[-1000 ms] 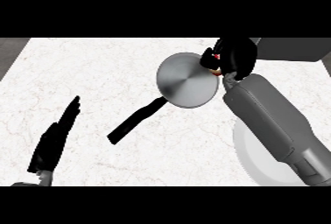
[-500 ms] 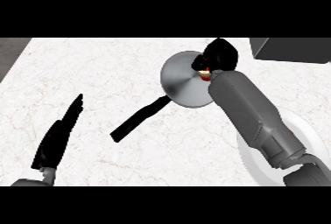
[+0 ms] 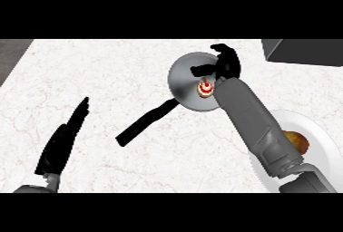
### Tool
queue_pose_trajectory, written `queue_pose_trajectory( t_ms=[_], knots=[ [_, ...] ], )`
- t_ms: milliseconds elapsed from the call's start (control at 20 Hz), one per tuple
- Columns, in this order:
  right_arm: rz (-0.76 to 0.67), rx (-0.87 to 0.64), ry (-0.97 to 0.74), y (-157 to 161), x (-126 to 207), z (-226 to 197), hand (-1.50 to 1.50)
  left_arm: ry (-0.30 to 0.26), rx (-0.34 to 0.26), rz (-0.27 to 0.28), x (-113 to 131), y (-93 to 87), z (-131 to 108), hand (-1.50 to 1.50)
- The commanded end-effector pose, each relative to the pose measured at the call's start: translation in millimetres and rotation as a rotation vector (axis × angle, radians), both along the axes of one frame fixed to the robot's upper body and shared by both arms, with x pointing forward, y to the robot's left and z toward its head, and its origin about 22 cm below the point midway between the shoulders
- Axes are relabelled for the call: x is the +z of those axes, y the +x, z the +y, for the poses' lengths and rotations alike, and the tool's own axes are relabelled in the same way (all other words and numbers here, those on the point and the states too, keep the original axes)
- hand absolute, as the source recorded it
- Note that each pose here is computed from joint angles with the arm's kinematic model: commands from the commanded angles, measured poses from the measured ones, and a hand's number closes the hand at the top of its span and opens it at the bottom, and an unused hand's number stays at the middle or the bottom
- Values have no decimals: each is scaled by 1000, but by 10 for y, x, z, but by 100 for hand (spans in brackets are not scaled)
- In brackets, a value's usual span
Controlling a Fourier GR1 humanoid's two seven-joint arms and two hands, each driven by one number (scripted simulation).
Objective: Pick the cupcake from the plate and place it in the pan
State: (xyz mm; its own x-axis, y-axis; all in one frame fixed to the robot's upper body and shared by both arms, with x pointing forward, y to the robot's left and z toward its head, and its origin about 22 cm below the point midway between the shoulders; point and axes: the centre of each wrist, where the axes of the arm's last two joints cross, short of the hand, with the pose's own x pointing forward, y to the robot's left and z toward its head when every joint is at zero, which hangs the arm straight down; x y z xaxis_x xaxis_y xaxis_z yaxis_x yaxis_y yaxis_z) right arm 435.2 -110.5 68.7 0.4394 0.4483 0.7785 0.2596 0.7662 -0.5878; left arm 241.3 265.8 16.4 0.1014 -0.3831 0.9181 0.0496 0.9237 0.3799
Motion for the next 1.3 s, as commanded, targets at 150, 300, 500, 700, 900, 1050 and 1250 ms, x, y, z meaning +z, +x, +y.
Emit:
queue_pose_trajectory(
  t_ms=[150, 300, 500, 700, 900, 1050, 1250],
  knots=[
    [-300, -165, 50, 98, 169, -94, -150, -1, 3, 3, 20, 5, -49, 0],
    [-360, -277, 101, 100, 167, -41, -150, -11, -2, 27, -73, -31, -20, 0],
    [-426, -424, 126, 155, 199, -505, -150, -8, 37, 14, -48, -71, -47, 0],
    [-447, -497, 137, -64, -231, -547, -150, -17, 74, 37, -141, -106, 122, 0],
    [-494, -465, 81, -305, -476, -1095, -150, 7, 102, 45, -201, -185, 128, 0],
    [-503, -398, 66, -537, -561, -1034, -150, -10, 96, 54, -108, -212, 267, 0],
    [-504, -416, 35, -836, -508, -1612, -150, -2, 127, 36, -134, -190, 281, 0]
  ],
)
